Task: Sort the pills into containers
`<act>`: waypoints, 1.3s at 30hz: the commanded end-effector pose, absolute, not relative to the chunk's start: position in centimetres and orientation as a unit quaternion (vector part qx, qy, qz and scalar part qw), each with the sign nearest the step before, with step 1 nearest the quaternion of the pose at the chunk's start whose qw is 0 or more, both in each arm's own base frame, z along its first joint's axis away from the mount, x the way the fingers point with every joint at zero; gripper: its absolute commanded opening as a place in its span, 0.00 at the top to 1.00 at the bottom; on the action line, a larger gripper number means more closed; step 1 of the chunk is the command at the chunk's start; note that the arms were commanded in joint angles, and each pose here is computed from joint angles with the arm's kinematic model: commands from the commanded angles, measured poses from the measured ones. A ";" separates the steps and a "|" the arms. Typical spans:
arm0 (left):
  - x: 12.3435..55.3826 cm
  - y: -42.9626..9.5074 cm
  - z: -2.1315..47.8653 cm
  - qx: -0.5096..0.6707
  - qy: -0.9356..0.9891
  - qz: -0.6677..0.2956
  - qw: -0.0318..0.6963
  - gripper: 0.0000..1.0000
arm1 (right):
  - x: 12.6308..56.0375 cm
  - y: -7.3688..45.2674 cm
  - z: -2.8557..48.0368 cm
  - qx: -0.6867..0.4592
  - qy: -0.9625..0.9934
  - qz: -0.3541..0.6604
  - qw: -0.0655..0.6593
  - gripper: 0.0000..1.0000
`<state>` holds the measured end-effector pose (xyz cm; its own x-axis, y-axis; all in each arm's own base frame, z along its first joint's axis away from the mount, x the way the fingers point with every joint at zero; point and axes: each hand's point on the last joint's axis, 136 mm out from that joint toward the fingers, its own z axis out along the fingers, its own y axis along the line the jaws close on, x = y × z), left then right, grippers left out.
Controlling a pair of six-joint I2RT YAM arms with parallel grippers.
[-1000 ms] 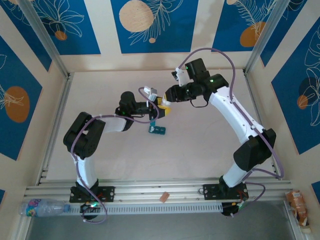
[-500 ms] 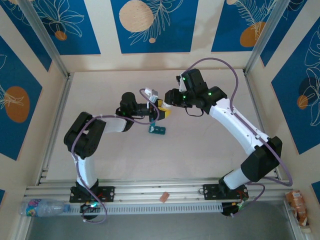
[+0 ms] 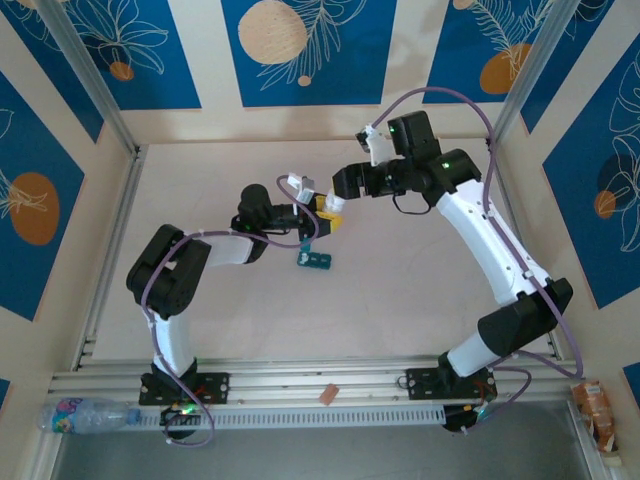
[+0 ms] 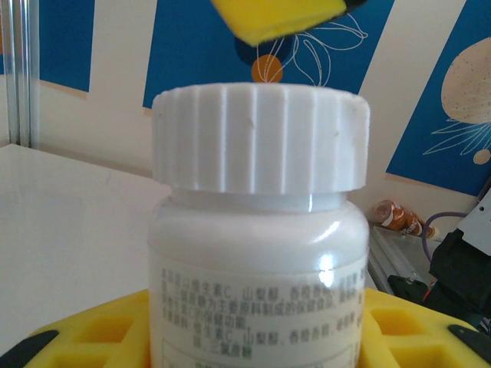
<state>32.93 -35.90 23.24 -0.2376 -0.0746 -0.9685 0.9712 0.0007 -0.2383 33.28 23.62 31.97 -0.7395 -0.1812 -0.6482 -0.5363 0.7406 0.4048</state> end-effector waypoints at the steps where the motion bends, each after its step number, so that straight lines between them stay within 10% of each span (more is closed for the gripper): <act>1: 32.3 -35.9 26.1 0.433 0.501 -0.567 0.490 1.00 | 32.3 24.4 31.3 -0.322 0.854 0.277 0.302 0.25; 25: 32.4 -36.0 26.2 0.434 0.499 -0.567 0.491 1.00 | 34.9 25.4 28.9 -0.335 0.854 0.302 0.259 0.33; 39: 32.3 -36.0 26.5 0.434 0.497 -0.567 0.493 1.00 | 34.2 25.3 27.4 -0.315 0.866 0.307 0.237 0.55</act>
